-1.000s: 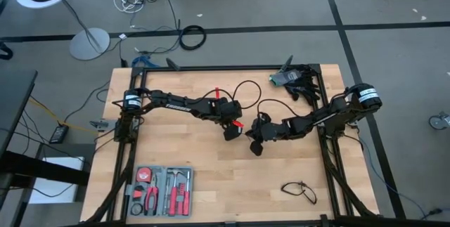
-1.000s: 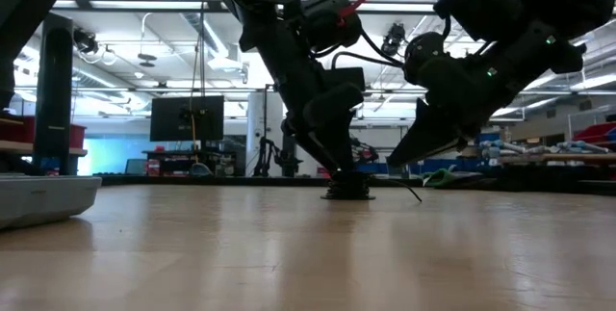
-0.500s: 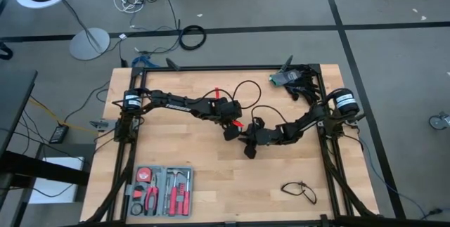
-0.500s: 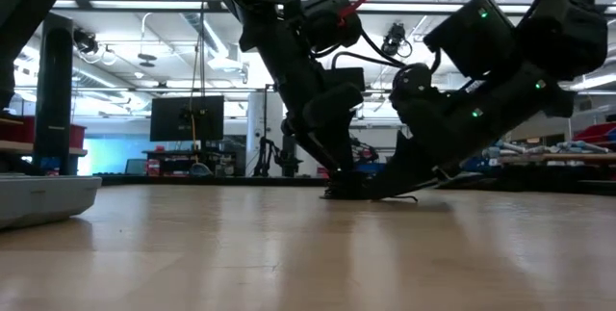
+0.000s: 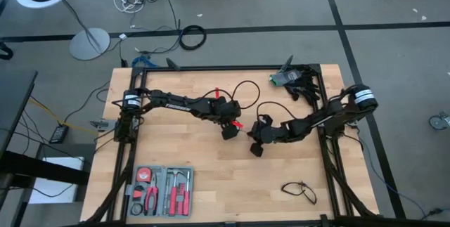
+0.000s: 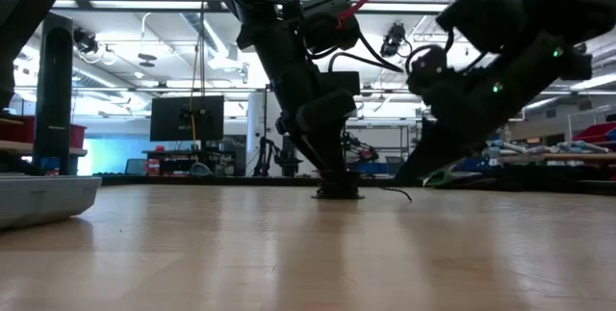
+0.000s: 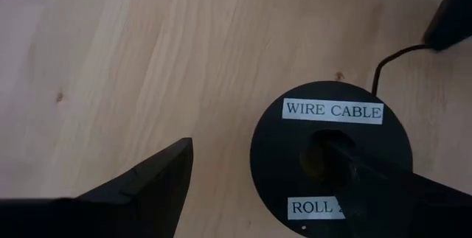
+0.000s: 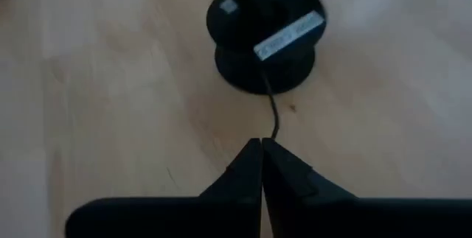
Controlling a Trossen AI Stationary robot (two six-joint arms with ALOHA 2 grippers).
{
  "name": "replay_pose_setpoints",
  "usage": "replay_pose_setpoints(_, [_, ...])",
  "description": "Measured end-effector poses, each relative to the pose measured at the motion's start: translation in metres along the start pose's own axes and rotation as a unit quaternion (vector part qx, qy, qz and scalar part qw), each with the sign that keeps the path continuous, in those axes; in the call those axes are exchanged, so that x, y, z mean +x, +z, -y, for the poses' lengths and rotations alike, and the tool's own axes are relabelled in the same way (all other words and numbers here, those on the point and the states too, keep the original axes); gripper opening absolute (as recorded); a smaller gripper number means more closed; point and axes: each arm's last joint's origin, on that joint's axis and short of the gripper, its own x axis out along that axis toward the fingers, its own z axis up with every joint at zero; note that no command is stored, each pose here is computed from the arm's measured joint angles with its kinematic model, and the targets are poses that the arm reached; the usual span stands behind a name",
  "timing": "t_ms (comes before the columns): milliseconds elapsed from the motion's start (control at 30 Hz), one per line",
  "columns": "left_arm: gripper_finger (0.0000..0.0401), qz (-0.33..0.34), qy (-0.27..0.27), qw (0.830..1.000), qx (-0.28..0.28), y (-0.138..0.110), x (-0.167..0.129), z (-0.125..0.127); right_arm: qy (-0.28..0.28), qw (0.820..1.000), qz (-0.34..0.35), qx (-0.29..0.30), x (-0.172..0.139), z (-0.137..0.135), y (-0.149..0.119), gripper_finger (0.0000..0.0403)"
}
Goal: Coil cords
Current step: Uncoil the black wire from the spool
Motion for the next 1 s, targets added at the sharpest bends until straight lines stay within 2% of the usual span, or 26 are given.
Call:
replay_pose_setpoints(167, [0.0307,-0.001,0.002,1.0,0.0,0.0,0.0,0.0,0.011,0.999,0.031,-0.021,-0.008,-0.002,0.011,0.002])
replay_pose_setpoints(300, [0.0307,0.001,0.002,1.0,0.001,0.0,0.0,0.0,0.001,0.998,0.05,-0.035,0.001,0.002,0.013,0.0036])
replay_pose_setpoints(633, [0.0307,0.002,0.003,1.0,0.0,0.0,0.0,0.0,-0.005,0.999,0.024,-0.032,0.035,0.009,-0.002,0.0132])
replay_pose_setpoints(733, [0.0307,0.002,0.003,1.0,0.0,0.0,0.0,0.0,-0.008,0.999,0.018,-0.034,0.034,0.008,-0.001,0.011])
replay_pose_setpoints(867, [0.0307,0.002,0.004,1.0,0.002,0.0,0.0,0.0,-0.004,0.999,0.0,-0.045,0.023,0.004,-0.001,0.0017])
replay_pose_setpoints(1000, [0.0307,-0.001,0.01,1.0,0.001,0.0,0.0,-0.003,-0.01,0.999,-0.029,-0.016,0.004,0.002,0.001,0.0006])
